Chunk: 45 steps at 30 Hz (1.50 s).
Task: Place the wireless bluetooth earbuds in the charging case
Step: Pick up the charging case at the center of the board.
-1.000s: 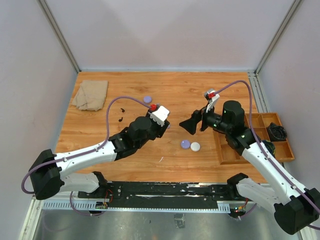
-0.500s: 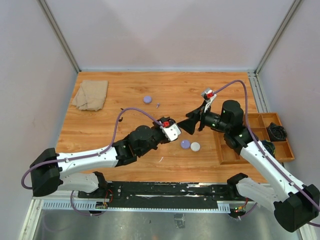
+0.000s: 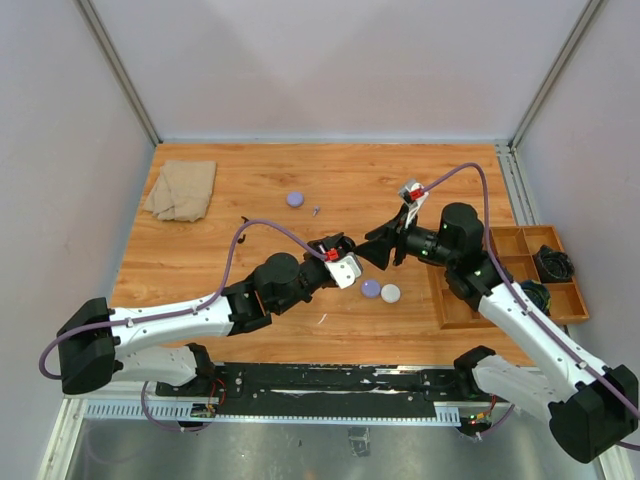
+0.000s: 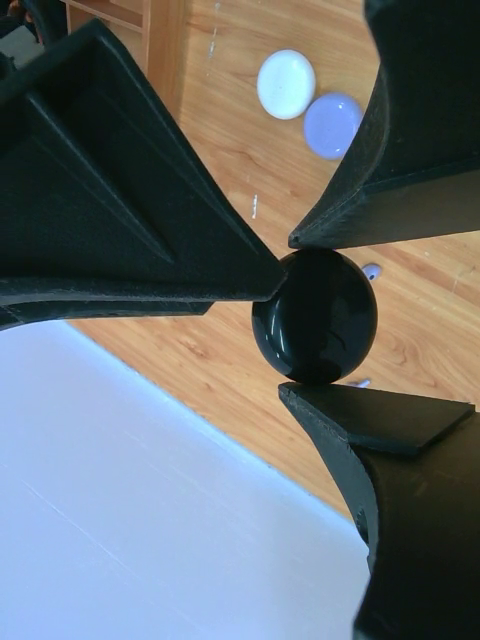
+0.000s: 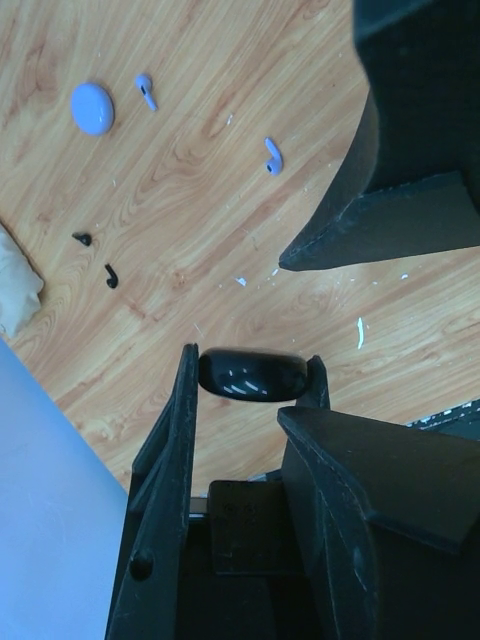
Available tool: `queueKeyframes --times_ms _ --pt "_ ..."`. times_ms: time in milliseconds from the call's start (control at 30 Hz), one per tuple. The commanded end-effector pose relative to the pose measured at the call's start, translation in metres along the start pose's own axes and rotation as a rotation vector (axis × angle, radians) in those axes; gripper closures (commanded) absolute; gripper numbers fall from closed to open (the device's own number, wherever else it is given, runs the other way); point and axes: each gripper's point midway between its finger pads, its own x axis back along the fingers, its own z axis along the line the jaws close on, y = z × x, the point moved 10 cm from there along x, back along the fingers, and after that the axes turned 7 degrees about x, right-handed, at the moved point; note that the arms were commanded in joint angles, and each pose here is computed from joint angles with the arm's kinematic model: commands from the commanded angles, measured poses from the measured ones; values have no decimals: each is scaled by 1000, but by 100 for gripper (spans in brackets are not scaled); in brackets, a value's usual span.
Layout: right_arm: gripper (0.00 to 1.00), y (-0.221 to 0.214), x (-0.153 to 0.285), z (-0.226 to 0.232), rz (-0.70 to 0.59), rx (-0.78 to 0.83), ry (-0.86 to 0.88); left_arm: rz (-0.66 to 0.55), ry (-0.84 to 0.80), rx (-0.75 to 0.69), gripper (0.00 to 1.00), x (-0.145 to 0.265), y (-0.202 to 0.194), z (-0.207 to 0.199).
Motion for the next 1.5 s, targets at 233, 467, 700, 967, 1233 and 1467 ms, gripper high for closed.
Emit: queueKeyframes --times_ms 233,467,700,967,1233,1467 --pt "52 -3 -14 15 12 -7 97 -82 8 6 52 1 16 3" --pt "59 -7 -22 15 31 -23 108 -94 3 8 53 2 19 3" --pt "74 -8 -22 15 38 0 118 -101 10 8 49 5 18 4" --pt "84 -3 -16 16 9 71 109 -105 35 42 15 16 15 7" --pt "86 4 -5 16 -37 160 94 -108 46 151 6 36 17 11" --pt "86 7 -1 18 -65 215 119 -65 32 264 5 48 24 19"
